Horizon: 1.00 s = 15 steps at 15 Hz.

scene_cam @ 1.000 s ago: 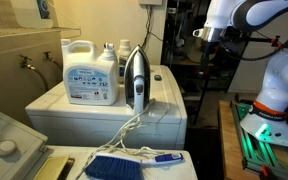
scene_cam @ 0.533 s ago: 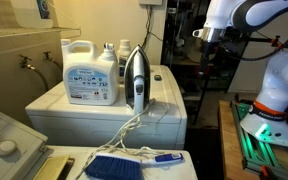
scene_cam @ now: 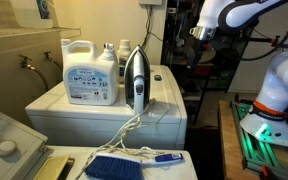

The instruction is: Put the blue lid on the small container on the right.

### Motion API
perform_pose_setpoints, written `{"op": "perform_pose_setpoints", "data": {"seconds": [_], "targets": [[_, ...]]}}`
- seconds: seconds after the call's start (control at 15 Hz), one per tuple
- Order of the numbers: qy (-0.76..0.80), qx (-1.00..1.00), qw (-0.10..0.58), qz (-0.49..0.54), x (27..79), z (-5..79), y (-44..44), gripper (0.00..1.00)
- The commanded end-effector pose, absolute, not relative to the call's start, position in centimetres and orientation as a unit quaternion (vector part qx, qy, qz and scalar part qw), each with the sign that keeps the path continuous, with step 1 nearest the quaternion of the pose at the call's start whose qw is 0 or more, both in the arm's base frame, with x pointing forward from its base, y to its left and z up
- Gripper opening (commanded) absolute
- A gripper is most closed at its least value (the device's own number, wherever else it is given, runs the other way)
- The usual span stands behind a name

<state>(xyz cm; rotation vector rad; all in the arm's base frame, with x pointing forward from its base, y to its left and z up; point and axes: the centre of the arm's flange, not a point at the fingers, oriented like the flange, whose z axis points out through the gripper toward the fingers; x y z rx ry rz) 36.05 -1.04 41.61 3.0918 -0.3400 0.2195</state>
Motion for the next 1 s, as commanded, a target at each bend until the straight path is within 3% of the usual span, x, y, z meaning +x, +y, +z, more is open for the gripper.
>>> {"op": "perform_pose_setpoints", "data": {"seconds": [0.0, 0.53, 0.6, 0.93], "targets": [[-0.186, 0.979, 0.012, 0.082, 39.8, 40.5, -3.1, 1.00], [-0.344, 0.936, 0.034, 0.068, 48.0, 39.2, -3.5, 1.00], [-0.314, 0.946, 0.022, 0.078, 45.0, 40.4, -3.4, 1.00], [-0.345, 0.936, 0.030, 0.066, 47.2, 38.9, -3.6, 1.00]]}}
